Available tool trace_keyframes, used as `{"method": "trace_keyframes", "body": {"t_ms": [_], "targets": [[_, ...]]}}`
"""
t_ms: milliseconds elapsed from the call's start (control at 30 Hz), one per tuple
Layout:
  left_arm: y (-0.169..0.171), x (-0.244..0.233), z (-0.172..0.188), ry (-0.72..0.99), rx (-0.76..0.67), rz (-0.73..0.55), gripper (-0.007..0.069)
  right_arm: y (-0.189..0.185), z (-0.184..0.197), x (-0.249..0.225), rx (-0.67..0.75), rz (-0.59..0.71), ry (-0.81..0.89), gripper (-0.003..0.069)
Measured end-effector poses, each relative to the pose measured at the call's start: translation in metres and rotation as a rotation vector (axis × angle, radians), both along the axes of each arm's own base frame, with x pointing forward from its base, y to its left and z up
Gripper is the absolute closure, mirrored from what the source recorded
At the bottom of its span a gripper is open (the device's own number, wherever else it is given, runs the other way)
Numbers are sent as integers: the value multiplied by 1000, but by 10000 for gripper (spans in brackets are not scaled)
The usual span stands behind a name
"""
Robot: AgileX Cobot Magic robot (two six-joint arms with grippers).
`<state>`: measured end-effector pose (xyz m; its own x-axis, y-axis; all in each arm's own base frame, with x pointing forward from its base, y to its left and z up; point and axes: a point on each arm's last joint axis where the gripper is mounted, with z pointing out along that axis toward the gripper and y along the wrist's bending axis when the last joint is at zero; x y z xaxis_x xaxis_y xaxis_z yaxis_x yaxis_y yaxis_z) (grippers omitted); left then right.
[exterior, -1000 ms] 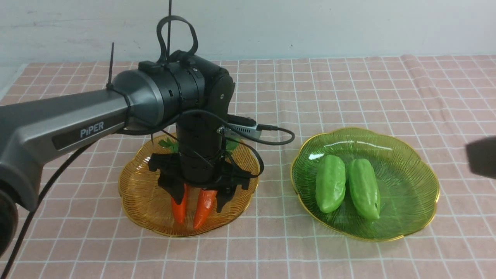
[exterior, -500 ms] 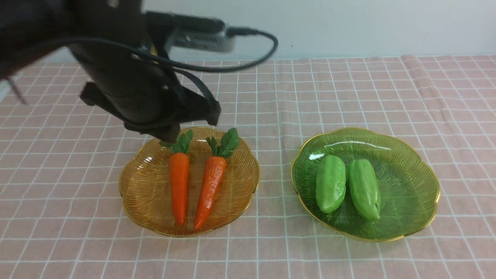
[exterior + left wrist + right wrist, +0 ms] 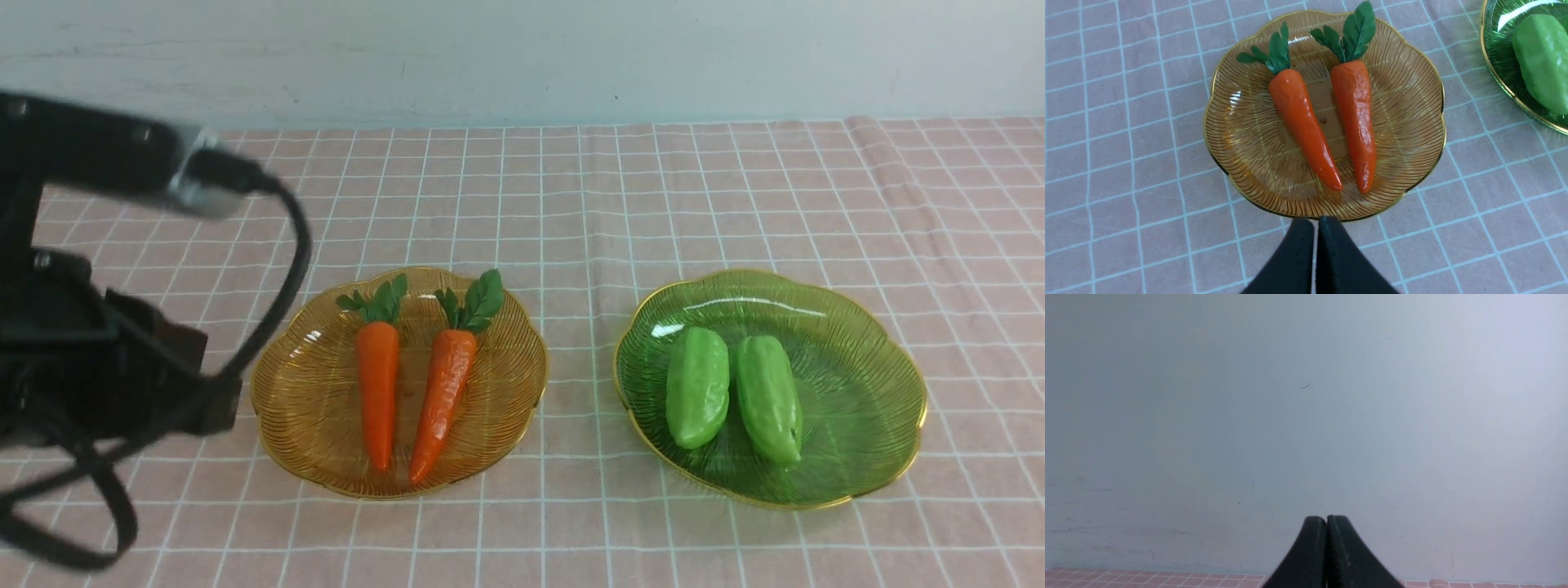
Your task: Put different types of vegetables on the plate.
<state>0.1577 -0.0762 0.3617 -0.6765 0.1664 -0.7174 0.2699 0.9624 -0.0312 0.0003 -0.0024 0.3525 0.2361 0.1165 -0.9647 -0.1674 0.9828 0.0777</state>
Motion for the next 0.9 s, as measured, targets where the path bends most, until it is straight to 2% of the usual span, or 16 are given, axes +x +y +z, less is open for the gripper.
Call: {"method": "trace_keyframes", "body": {"t_ms": [167,267,900], "targets": [[13,-24,-40,-70,-68,6,629,0,0,0,0,0,0,675],[18,-33,-52,-116,-99,-2,629,0,0,0,0,0,-3,676],[23,-40,-55,-163,-109,-7,629,0,0,0,1,0,-5,676]]}}
